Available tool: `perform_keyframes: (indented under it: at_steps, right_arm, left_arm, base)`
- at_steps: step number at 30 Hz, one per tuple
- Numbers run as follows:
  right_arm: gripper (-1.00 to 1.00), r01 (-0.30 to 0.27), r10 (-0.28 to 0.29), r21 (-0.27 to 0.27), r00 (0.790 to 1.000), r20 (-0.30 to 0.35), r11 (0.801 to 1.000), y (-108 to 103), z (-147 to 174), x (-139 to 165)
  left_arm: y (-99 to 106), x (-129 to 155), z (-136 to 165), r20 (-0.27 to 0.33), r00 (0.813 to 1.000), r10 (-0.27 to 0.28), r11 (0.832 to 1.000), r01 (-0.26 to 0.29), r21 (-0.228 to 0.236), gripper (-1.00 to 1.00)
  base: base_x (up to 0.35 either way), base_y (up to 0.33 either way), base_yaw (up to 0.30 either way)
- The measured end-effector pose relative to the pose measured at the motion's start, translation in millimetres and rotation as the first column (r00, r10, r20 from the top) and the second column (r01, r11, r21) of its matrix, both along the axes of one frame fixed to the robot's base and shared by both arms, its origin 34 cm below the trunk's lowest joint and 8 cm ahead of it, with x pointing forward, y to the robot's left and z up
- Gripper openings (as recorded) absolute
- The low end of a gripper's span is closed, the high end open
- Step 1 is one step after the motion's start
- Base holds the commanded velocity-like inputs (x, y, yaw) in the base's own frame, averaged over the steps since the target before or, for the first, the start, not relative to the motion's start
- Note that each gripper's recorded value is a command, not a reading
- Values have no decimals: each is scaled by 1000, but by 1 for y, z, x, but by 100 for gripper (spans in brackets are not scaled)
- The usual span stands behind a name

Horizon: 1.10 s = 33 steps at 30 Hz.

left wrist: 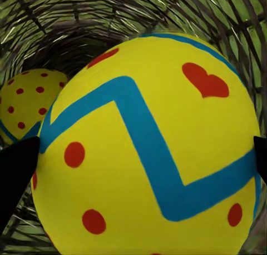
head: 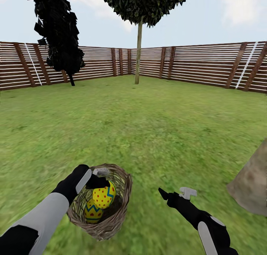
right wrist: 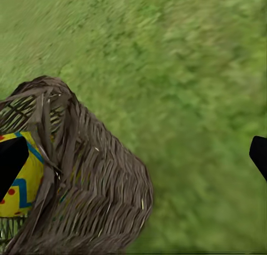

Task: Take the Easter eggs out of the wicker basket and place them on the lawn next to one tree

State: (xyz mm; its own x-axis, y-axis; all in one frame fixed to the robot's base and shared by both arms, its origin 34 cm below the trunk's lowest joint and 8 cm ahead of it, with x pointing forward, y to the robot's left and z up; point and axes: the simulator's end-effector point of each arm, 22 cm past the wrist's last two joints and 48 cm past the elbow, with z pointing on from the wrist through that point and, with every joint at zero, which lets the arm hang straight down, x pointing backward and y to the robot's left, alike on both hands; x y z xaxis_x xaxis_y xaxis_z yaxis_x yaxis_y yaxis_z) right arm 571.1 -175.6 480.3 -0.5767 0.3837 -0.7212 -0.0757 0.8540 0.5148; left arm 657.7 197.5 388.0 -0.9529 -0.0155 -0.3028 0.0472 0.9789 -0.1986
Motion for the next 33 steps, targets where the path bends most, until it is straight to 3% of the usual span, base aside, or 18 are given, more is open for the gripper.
perform_keyframes:
  at_steps: [11,20,25,26,28,33]
  right_arm:
    - [100,1,-1,1,1000,4,1000,0,18,5]
    - [100,1,-1,1,1000,4,1000,0,32,8]
    - [100,0,0,1,1000,4,1000,0,43,11]
    - [100,0,0,1,1000,3,1000,0,45,12]
    - [100,0,0,1,1000,4,1000,0,49,13]
    - [100,1,-1,1,1000,4,1000,0,61,15]
  left_arm:
    - [1,5,19,5,1000,2,1000,-2,4,-100]
    - [4,12,35,15,1000,6,1000,-7,22,-100]
    - [-3,27,68,61,998,-12,1000,11,11,-100]
    - [-14,41,101,118,992,-36,999,36,-3,-100]
    - [-18,49,123,156,987,-49,999,51,-6,-100]
    - [-21,58,148,189,980,-57,998,59,-9,-100]
  base:
    - [-157,37,0]
    - [-13,3,0]
    - [-52,0,0]
    - [-221,0,0]
    - [-122,0,0]
    - [-32,0,0]
